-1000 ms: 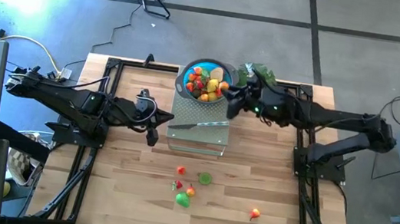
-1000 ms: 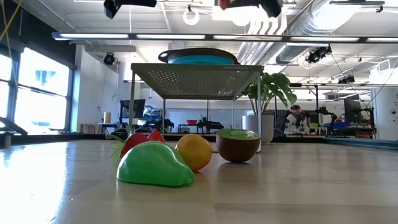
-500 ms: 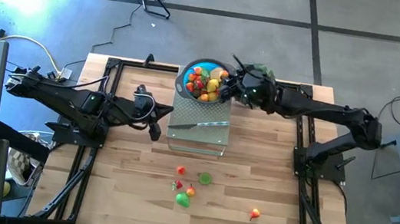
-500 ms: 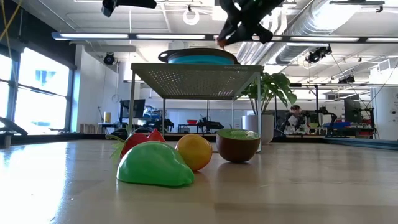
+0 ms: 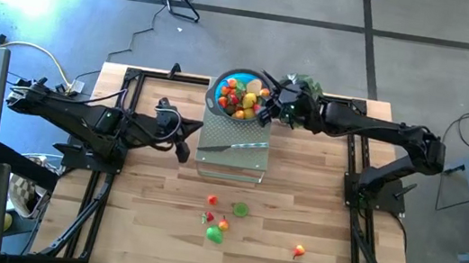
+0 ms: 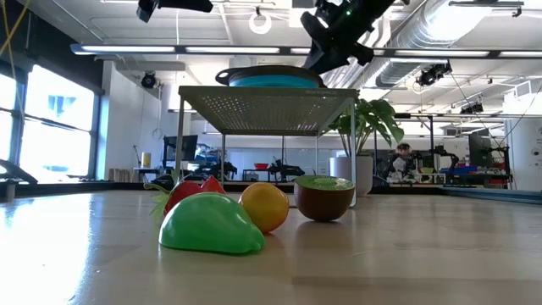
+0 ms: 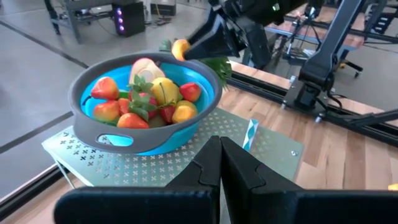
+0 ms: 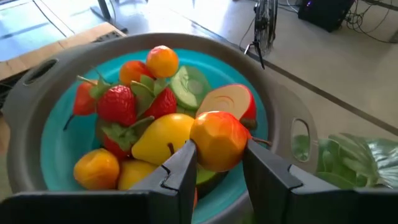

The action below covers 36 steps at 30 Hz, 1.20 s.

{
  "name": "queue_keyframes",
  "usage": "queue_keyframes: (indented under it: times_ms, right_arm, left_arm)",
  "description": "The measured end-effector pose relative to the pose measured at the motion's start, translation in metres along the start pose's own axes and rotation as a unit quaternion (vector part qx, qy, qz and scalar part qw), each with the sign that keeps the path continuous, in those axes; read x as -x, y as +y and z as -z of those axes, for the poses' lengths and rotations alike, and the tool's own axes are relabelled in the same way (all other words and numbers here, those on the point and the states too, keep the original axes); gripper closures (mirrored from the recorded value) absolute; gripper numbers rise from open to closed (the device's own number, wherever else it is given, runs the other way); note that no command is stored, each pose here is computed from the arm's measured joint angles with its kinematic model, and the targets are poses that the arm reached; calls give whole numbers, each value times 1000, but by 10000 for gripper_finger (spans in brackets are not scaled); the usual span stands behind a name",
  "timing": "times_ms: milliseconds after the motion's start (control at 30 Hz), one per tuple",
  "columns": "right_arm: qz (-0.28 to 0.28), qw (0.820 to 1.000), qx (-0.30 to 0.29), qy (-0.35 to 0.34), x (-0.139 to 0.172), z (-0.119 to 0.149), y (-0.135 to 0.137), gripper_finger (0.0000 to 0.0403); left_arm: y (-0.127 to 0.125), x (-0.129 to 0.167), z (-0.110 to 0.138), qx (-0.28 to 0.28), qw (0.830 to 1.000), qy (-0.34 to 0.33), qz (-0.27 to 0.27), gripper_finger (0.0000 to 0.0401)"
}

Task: Pick & Place Fruit
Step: Put the orange peach in the blue bowl on the shelf

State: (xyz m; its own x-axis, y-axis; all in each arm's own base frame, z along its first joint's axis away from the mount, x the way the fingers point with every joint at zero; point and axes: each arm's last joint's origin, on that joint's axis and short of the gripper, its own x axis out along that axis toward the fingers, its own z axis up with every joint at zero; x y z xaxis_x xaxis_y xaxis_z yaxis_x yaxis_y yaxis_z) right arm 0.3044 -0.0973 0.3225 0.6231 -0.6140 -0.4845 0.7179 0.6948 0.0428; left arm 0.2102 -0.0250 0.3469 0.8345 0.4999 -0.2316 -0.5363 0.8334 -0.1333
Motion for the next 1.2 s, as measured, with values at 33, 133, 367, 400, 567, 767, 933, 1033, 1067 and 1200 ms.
queue_keyframes:
  times_ms: [33,133,367,400,567,767,933,1033,1067,1200]
  right_arm:
    - [-1,1000,2,1,0,0,0,293]
    - [-7,1000,5,3,0,0,0,293]
    - [-13,1000,12,5,0,0,1,293]
    - [-14,1000,14,6,0,1,1,291]
    - [-20,1000,15,7,0,1,1,263]
    - [-32,999,15,11,0,1,2,216]
    - [-41,999,24,4,6,-1,3,200]
    - [-54,998,21,-12,18,-8,5,208]
    - [-61,998,21,-19,23,-10,6,213]
    - [-89,994,13,-55,47,-18,10,238]
  left_arm:
    - [0,0,0,1,1000,-2,0,401]
    - [0,0,-1,4,1000,-5,-1,401]
    - [-1,0,-2,9,1000,-11,2,401]
    - [-1,0,-3,11,1000,-12,2,401]
    - [-1,0,-3,11,1000,-12,3,401]
    - [-1,0,-3,11,1000,-12,3,401]
    - [-1,0,-3,11,1000,-12,4,401]
    - [-1,0,-3,11,1000,-11,7,401]
    - [-1,0,-3,11,1000,-10,8,401]
    - [-1,0,-3,10,1000,-10,9,401]
